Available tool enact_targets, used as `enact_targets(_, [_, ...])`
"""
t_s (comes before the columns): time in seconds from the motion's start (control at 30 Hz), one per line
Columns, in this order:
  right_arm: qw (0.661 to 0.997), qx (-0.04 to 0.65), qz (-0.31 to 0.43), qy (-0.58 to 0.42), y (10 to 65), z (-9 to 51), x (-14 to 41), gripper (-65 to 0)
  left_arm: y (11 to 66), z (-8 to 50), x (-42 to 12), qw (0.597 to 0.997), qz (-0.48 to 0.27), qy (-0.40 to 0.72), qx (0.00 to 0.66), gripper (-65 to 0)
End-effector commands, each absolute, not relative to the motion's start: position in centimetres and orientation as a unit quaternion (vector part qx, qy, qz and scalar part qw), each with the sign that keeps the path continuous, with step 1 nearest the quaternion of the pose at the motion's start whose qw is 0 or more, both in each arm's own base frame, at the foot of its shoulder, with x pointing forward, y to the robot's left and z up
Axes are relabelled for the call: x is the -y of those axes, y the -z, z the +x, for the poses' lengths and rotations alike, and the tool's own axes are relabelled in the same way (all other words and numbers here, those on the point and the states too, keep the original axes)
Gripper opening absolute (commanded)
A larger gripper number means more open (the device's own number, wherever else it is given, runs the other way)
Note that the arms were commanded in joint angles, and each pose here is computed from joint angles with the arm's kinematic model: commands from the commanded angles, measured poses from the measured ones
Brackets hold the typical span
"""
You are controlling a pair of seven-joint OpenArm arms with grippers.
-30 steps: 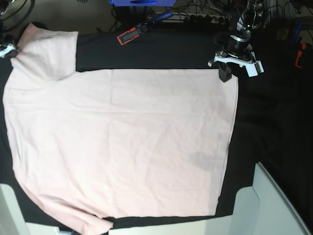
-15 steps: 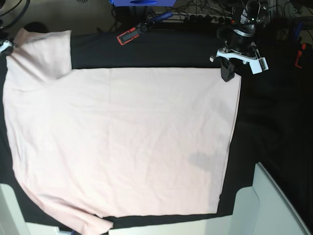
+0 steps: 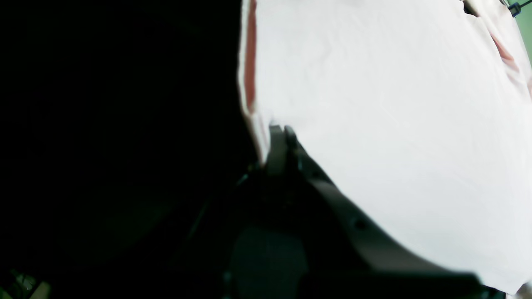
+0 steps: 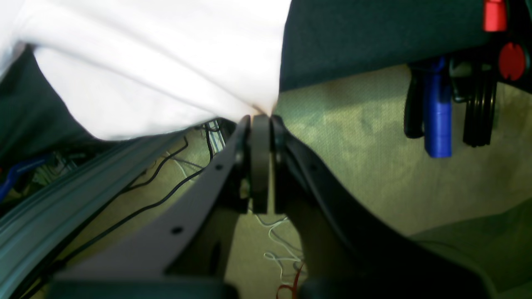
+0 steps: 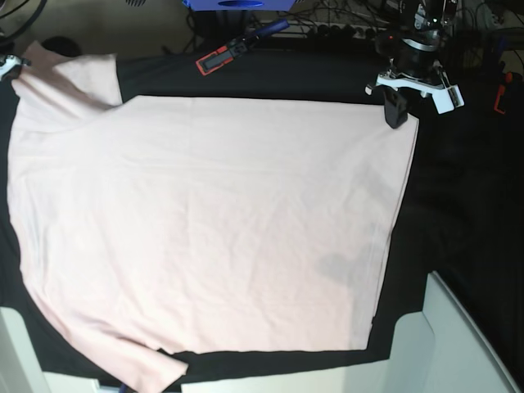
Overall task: Fold the T-shirt properly
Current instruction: 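Pull the grasped shoulder edge away from the hem with both grippers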
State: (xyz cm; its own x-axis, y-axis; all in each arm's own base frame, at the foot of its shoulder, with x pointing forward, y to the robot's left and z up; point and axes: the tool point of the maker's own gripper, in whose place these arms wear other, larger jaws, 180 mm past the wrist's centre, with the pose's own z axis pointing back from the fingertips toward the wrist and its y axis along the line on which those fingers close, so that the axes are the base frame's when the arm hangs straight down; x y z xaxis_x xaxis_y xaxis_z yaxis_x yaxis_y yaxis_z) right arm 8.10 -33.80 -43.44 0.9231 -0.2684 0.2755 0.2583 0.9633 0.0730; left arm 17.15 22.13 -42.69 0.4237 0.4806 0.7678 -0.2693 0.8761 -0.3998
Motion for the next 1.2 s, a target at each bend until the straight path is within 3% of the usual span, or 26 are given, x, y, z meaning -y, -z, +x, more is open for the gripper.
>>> enact_targets(0.0, [0.981,0.145,0.001,0.128,42.6,7.9,34.8,-64.9,41.9,17.3,-22.6,0.83,-0.105,-0.221,0.501,-65.0])
enact_targets(0.57, [0.986,0.128,-0.035,0.101,40.6,6.6,35.3,-64.9,42.1,14.5,-22.2,0.843,-0.103,-0.22,0.48,-65.0])
enact_targets(1.17, [0.978,0.202,-0.021,0.042,38.8,15.4,33.7,-64.9,41.1,19.6,-22.6,0.816,-0.108,-0.226,0.522,-65.0])
